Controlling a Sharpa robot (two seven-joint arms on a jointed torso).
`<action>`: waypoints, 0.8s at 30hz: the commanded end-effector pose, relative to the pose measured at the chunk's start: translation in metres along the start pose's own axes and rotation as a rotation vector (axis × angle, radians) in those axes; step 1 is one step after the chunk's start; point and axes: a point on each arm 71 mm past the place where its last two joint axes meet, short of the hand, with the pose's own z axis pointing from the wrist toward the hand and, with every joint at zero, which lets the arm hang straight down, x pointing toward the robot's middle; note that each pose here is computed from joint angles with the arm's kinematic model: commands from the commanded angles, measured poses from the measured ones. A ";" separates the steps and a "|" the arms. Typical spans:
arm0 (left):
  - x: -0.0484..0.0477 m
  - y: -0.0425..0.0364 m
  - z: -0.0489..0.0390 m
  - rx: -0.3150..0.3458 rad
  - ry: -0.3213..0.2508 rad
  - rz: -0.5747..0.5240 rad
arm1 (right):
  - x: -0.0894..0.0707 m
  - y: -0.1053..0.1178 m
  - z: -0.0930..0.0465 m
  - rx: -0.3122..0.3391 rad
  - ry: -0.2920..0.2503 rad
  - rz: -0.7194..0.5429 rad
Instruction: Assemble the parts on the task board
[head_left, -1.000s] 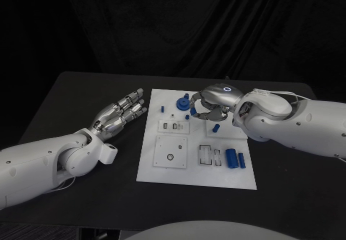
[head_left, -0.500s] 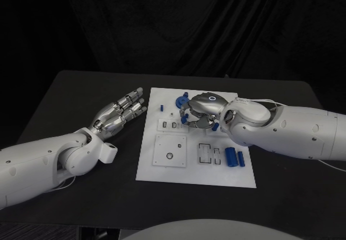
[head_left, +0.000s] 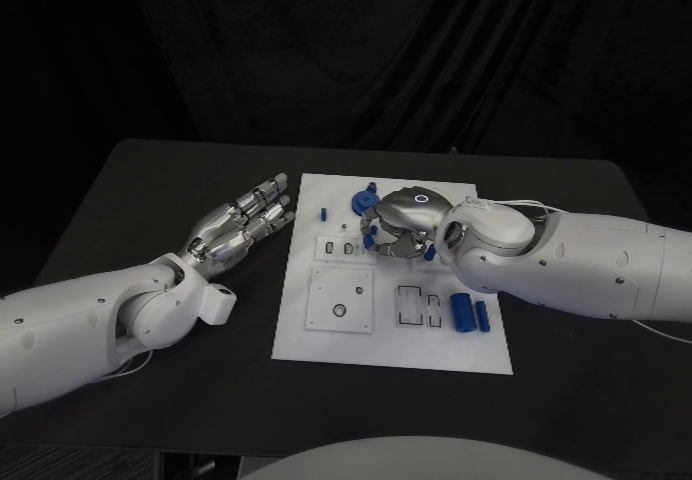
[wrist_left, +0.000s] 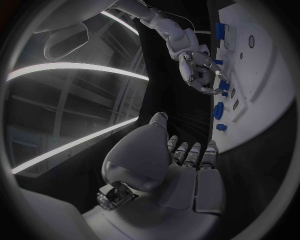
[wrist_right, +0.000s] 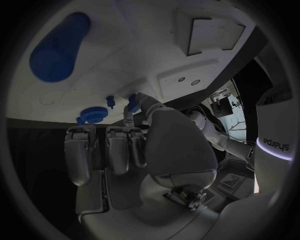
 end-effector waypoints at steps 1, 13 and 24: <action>0.0022 -0.0037 0.0005 0.061 0.016 -0.011 | 0.002 -0.002 0.000 0.035 0.019 -0.015; 0.0021 -0.0025 0.0015 0.059 0.020 -0.013 | 0.004 -0.003 0.001 0.040 0.038 -0.018; 0.0020 -0.0014 0.0015 0.053 0.022 -0.016 | 0.006 -0.002 0.002 0.039 0.054 -0.021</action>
